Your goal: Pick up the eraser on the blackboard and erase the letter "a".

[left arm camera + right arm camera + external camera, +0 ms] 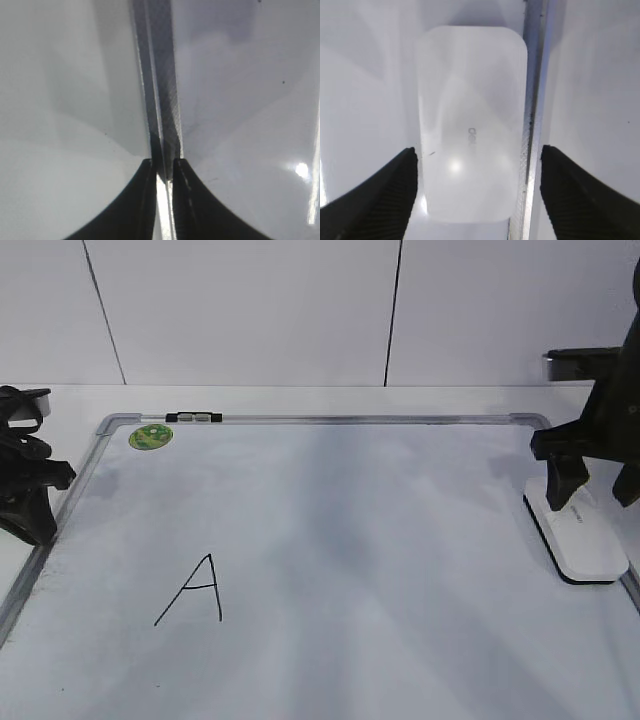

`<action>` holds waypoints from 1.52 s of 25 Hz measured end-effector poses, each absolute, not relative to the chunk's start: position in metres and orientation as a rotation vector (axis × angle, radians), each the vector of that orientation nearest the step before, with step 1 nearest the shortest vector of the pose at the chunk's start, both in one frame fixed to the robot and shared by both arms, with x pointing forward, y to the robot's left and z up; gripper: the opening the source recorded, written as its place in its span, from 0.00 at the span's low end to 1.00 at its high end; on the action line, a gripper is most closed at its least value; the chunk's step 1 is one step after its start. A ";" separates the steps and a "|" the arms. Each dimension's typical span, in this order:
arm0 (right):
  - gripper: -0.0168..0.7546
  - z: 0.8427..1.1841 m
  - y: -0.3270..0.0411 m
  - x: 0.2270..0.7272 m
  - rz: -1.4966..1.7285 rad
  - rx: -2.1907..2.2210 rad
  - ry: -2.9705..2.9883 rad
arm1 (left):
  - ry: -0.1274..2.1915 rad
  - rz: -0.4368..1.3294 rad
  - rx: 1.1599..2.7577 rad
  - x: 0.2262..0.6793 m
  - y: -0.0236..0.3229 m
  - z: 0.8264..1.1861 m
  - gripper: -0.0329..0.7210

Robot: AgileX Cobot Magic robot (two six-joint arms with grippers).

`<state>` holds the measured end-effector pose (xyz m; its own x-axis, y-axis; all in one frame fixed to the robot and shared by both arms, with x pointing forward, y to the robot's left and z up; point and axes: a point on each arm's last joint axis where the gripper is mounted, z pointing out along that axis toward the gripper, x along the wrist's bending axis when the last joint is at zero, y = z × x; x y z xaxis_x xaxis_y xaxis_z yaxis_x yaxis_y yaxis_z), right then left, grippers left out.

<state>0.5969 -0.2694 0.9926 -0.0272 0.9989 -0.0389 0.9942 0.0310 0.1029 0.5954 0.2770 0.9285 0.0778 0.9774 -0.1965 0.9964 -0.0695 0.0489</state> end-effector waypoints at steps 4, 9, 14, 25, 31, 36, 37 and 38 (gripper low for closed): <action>0.80 1.020 -0.270 0.586 0.129 2.083 2.165 | 2.017 -0.165 2.174 0.596 0.277 0.929 0.17; 0.80 1.046 -0.272 0.574 0.192 2.053 2.136 | 2.005 -0.148 2.171 0.601 0.277 0.935 0.26; 0.80 1.057 -0.272 0.566 0.198 2.046 2.135 | 1.955 -0.072 2.157 0.615 0.277 0.961 0.41; 0.79 1.090 -0.275 0.540 0.230 2.005 2.142 | 1.869 0.047 2.153 0.578 0.278 1.073 0.44; 0.79 1.119 -0.278 0.506 0.332 1.956 2.090 | 1.809 0.176 2.011 0.531 0.276 1.134 0.44; 0.79 1.123 -0.281 0.460 0.375 1.947 2.078 | 1.745 0.256 1.958 0.477 0.275 1.160 0.44; 0.79 1.121 -0.281 0.449 0.377 1.948 2.078 | 1.744 0.258 1.955 0.467 0.276 1.159 0.44; 0.79 1.118 -0.282 0.440 0.378 1.948 2.078 | 1.733 0.274 1.947 0.453 0.276 1.161 0.44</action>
<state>0.4402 -0.2823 1.1182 -0.0614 0.9980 -0.0170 0.9281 0.0633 0.3670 0.4534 0.2759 1.1608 0.1630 0.9694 -0.1836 0.8654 -0.0511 0.4985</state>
